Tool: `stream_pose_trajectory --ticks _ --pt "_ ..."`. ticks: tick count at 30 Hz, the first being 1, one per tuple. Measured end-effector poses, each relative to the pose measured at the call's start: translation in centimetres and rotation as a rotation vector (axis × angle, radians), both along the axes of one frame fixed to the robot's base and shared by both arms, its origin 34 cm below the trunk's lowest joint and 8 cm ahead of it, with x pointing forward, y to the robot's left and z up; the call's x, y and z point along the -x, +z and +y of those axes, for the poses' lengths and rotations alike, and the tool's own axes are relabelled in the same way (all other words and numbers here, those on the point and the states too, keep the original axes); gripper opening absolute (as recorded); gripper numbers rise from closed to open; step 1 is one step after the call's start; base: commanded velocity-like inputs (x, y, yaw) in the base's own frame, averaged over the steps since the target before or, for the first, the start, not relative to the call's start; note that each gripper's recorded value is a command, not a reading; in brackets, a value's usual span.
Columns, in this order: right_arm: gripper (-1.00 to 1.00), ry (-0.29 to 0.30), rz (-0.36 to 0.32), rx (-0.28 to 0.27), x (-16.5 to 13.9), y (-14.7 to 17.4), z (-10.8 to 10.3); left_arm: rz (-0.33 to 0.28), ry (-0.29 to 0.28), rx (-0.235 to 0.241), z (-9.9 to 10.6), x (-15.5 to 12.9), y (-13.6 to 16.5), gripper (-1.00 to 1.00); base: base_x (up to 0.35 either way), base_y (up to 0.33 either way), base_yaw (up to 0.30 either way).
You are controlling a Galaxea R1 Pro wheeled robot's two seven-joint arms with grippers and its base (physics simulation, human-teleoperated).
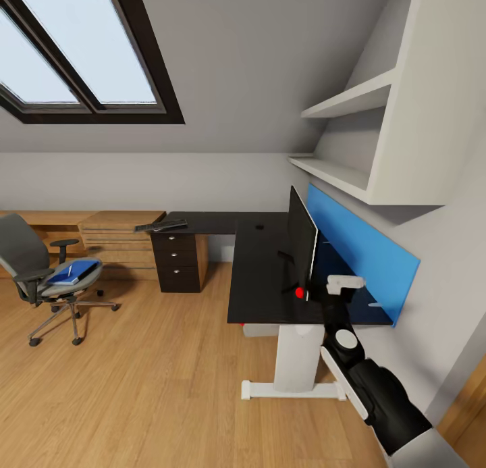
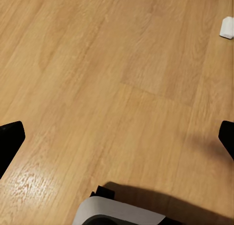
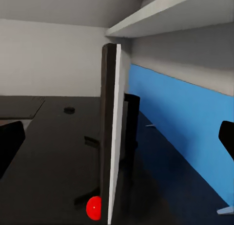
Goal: In the bedroom, organize the workspace by keeping the computer under the desk, ensuring the monitor is on the desk, placing the keyboard on the desk next to the monitor, placing the mouse on the desk next to the keyboard, moving the folder from the swivel chair onto the desk next to the mouse, stacking the notebook on top of the folder with the pen on top of the notebook, and positioning the swivel chair next to the desk.
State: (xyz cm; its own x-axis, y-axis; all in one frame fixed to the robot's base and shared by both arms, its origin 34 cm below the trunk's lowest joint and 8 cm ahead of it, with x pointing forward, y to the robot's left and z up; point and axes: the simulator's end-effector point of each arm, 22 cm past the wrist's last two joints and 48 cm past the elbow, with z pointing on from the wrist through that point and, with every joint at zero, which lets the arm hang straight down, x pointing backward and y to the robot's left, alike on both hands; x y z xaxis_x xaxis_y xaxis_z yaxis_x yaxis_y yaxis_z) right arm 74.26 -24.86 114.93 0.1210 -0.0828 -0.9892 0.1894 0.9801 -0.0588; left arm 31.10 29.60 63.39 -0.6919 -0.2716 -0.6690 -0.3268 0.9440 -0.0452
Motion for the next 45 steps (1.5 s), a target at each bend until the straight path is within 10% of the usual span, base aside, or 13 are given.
stream_pose_trajectory --ticks 12,45 --pt "1.0 0.109 0.076 0.023 0.0 -2.7 2.4 -0.002 -0.006 0.002 -0.1 0.0 0.0 1.0 0.005 0.0 0.0" --pt "1.0 0.101 0.081 0.027 -0.2 -4.0 1.8 -0.002 -0.005 0.002 0.0 0.0 0.0 1.0 0.112 0.0 0.0"
